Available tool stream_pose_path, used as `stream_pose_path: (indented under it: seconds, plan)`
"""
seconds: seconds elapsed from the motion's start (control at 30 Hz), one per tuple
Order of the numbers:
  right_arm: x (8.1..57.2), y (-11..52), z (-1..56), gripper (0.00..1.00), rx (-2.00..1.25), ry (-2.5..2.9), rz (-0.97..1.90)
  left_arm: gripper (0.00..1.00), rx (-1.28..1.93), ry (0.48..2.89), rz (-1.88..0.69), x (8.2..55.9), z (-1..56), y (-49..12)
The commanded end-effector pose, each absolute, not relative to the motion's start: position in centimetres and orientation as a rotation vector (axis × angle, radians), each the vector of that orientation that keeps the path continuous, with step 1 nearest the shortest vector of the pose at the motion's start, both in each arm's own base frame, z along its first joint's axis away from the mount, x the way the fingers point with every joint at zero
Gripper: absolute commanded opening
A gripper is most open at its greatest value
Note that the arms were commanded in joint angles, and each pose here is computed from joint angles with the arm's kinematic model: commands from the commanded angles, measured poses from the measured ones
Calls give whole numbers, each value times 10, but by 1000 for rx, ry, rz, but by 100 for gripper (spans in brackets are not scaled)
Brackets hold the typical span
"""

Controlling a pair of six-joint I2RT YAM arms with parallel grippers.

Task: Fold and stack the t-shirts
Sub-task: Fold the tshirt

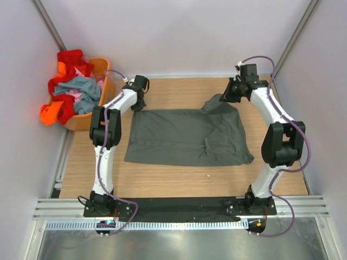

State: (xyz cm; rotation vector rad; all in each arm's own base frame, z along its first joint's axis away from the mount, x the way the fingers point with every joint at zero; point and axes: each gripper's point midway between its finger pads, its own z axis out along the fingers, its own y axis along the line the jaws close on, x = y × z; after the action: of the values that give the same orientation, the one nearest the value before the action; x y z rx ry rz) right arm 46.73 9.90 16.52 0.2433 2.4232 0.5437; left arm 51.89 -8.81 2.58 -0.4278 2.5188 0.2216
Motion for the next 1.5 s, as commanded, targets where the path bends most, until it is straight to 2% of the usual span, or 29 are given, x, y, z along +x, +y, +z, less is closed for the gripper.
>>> stream_pose_path:
  seconds: [0.0,0.2,0.47,0.6,0.83,1.0,1.3,1.47]
  plan:
    - [444,87,227,1,218,2283,474,0,-413,2485,281,517,45,-78]
    - [403,62,221,1,301,2253,339,0,-429,2473,301,512,54,-72]
    - [367,47,174,1,378,2345,238,0,-405,2480,285,500,66,-71]
    - [365,30,173,1,423,2325,134,0,-402,2457,297,491,82,-66]
    - [395,33,207,1,380,2236,155,0,-349,2427,287,485,105,-69]
    - [392,30,225,1,375,2202,144,0,-277,2399,287,481,127,-75]
    - [363,24,168,1,421,2299,97,0,-211,2388,386,445,135,-77]
    - [355,8,155,1,506,2312,-9,0,-201,2398,475,424,125,-71]
